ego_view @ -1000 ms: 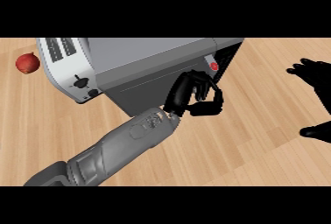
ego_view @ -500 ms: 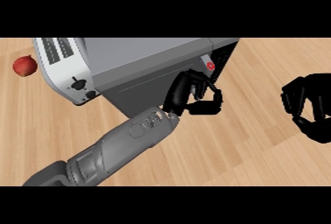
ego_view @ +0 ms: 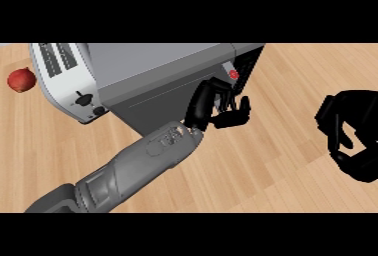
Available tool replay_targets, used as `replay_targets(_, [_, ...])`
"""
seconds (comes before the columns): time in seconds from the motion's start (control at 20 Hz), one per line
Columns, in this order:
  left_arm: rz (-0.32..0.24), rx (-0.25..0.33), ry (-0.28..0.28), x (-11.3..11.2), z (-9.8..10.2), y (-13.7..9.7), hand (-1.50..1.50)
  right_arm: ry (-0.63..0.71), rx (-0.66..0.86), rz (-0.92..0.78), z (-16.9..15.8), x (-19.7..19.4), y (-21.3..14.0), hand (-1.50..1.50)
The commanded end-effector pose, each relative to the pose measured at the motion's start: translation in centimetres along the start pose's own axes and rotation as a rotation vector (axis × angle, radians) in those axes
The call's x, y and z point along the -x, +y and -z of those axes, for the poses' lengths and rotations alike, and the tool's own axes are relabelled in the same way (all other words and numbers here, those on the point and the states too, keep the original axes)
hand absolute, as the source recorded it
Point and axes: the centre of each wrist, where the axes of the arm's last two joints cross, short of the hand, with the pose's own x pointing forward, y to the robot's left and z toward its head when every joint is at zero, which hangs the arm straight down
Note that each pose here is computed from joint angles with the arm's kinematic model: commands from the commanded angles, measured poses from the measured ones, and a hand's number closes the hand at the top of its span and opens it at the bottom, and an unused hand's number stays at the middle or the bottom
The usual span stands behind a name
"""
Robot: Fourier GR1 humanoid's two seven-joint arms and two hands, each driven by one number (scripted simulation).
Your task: Pick up the milk, place it into the microwave and close the microwave
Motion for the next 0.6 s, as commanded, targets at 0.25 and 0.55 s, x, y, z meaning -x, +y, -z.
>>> replay_targets(0.25, [-0.007, 0.016, -0.069, -2.5, 1.4, -1.9, 1.5, -0.069, -0.105, 0.045, 1.0, -0.5, 1.3, 1.5])
replay_targets(0.55, [-0.081, -0.223, -0.008, -2.5, 2.2, -0.6, 1.5, -0.067, -0.105, 0.054, 0.8, -0.8, 2.0, 1.5])
